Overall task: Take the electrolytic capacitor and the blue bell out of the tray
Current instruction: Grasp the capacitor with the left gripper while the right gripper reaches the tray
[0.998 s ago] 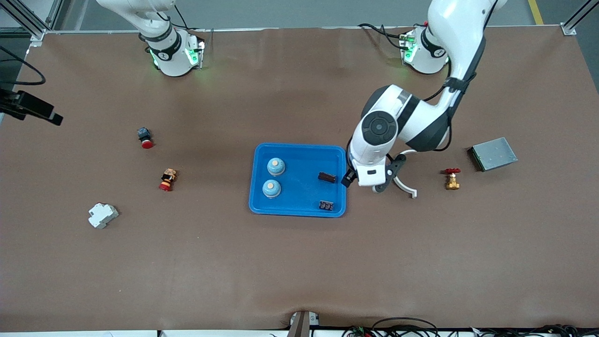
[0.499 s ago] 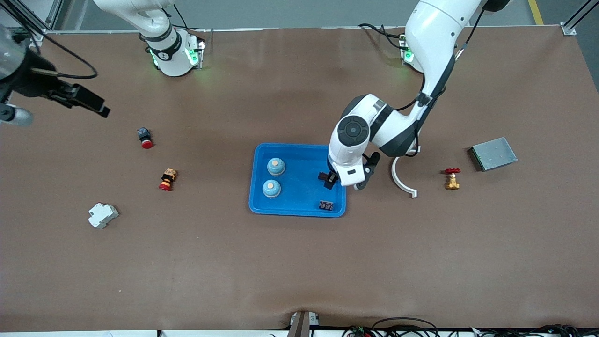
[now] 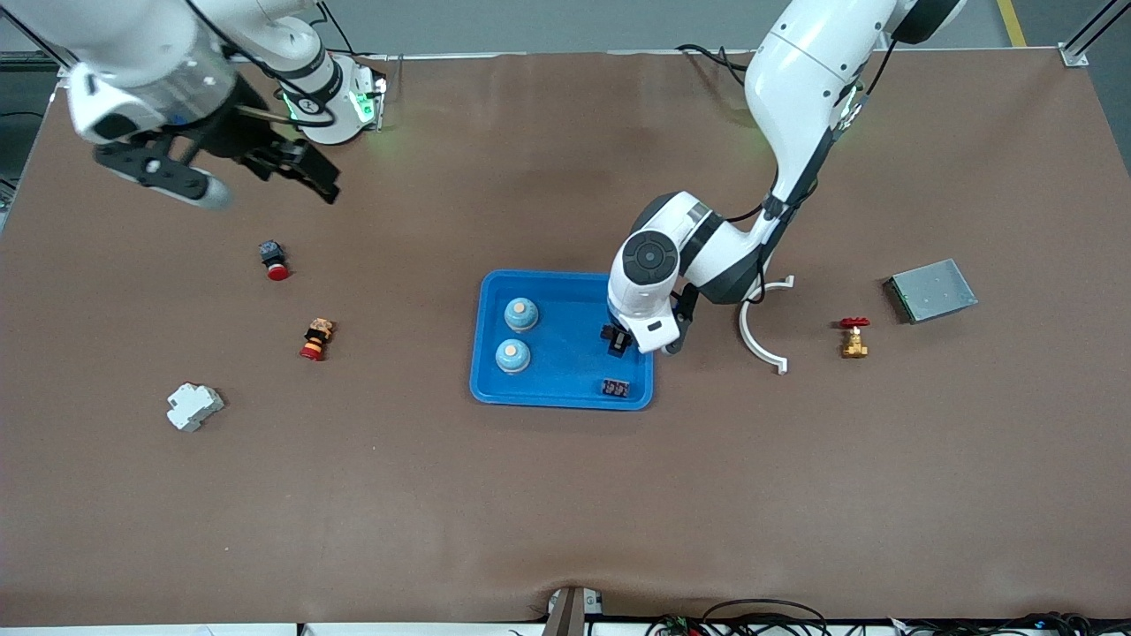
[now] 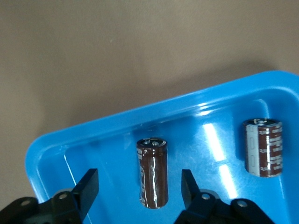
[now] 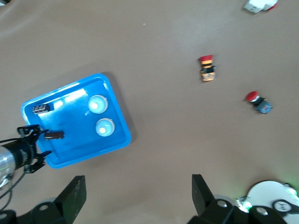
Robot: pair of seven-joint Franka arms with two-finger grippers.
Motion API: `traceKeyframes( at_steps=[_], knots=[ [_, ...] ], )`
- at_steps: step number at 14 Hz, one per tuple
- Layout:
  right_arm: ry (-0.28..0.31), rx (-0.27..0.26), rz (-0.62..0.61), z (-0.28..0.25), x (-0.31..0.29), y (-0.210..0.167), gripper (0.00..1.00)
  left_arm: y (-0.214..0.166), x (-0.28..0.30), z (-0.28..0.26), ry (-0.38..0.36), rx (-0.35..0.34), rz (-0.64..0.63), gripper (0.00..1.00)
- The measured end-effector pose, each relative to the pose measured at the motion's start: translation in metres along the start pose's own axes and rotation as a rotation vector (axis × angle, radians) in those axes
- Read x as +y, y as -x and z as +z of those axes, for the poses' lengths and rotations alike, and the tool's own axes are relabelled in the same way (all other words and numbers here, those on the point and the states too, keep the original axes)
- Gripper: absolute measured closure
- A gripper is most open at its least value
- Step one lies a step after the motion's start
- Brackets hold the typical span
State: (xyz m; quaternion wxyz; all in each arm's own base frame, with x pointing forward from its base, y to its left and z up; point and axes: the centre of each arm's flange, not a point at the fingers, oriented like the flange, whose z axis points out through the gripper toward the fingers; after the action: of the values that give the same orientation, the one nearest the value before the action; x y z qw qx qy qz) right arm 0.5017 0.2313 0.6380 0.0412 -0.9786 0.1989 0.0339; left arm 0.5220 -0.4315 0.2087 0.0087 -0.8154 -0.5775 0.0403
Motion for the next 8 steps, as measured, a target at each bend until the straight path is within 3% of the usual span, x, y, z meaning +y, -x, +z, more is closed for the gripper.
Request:
traceKeyframes(
  at_steps=[3, 5, 8],
  knots=[
    [-0.011, 0.012, -0.006, 0.054, -0.035, 0.003, 0.00, 0.005, 0.001, 0.006, 0.026, -0.013, -0.011, 0.25],
    [-0.009, 0.012, -0.014, 0.102, -0.060, 0.008, 0.00, 0.005, 0.002, 0.010, 0.029, -0.016, -0.012, 0.38],
    [0.001, 0.012, 0.006, 0.170, -0.092, 0.008, 0.00, 0.004, 0.003, 0.016, 0.033, -0.019, -0.014, 0.43]
  ],
)
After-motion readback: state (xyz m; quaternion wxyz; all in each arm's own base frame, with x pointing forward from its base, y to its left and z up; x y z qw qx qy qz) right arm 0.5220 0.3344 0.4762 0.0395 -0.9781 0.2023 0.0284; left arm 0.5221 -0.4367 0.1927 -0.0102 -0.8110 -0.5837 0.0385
